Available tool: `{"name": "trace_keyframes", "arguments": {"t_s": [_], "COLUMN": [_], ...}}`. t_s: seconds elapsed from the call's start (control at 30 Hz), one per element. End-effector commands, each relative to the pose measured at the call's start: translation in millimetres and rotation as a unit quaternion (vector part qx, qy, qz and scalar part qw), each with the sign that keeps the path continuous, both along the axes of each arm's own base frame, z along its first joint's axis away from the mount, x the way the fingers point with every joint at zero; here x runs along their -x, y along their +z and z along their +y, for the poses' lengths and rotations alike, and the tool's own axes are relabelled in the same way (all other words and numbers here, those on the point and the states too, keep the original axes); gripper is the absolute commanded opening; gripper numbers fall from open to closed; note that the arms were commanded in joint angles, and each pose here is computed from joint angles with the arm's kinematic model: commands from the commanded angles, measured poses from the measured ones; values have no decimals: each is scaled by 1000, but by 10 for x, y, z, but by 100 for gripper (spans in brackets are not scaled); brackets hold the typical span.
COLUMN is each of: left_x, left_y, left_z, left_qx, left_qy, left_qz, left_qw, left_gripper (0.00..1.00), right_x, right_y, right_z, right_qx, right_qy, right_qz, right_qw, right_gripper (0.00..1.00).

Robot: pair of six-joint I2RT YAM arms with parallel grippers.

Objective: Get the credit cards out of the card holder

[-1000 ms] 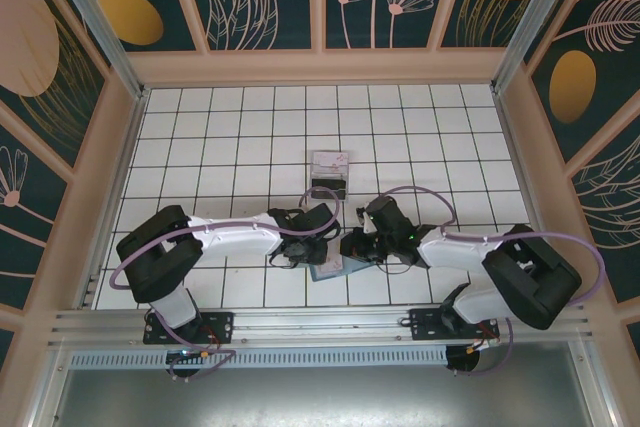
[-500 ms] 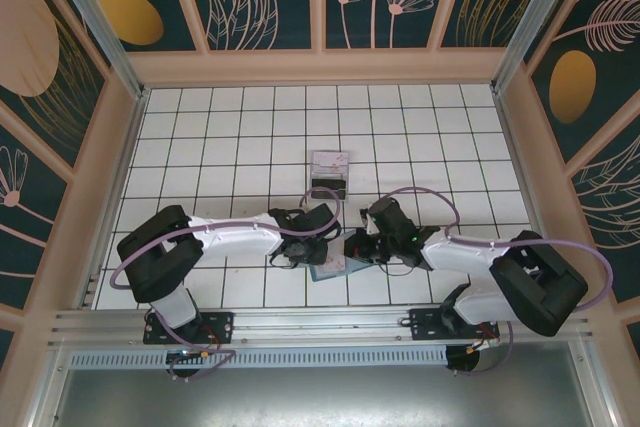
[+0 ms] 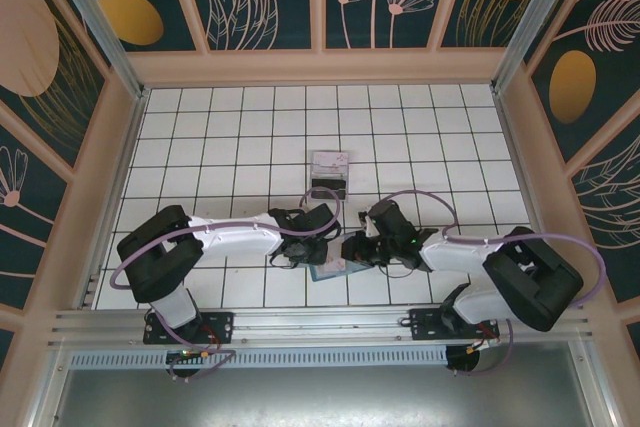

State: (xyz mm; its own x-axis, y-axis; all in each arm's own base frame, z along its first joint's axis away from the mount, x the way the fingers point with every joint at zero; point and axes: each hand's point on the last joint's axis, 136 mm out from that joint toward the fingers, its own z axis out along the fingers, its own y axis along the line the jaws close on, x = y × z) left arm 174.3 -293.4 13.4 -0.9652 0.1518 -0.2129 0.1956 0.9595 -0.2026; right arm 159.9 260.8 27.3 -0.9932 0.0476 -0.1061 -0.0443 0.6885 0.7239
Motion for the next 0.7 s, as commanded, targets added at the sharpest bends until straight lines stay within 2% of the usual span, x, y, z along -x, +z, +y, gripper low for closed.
{"name": "trace_keyframes", "arguments": {"t_s": [0.0, 0.23, 0.67], "left_x": [215, 215, 217], "left_y": [-369, -377, -368], "left_z": [321, 319, 332], "left_qx": [-75, -76, -78], "left_qy": [-9, -9, -11], "left_qz": [43, 44, 42], "left_qw": [996, 996, 996], "left_gripper": [32, 32, 32], "right_x": [51, 42, 32], "right_y": [-17, 9, 10], "right_z": [53, -12, -259], "right_qx": [-16, -10, 35], "right_qy": [13, 0, -26], "right_qz": [8, -1, -15], "right_qw": [1000, 1000, 999], "right_gripper": [18, 9, 8]}}
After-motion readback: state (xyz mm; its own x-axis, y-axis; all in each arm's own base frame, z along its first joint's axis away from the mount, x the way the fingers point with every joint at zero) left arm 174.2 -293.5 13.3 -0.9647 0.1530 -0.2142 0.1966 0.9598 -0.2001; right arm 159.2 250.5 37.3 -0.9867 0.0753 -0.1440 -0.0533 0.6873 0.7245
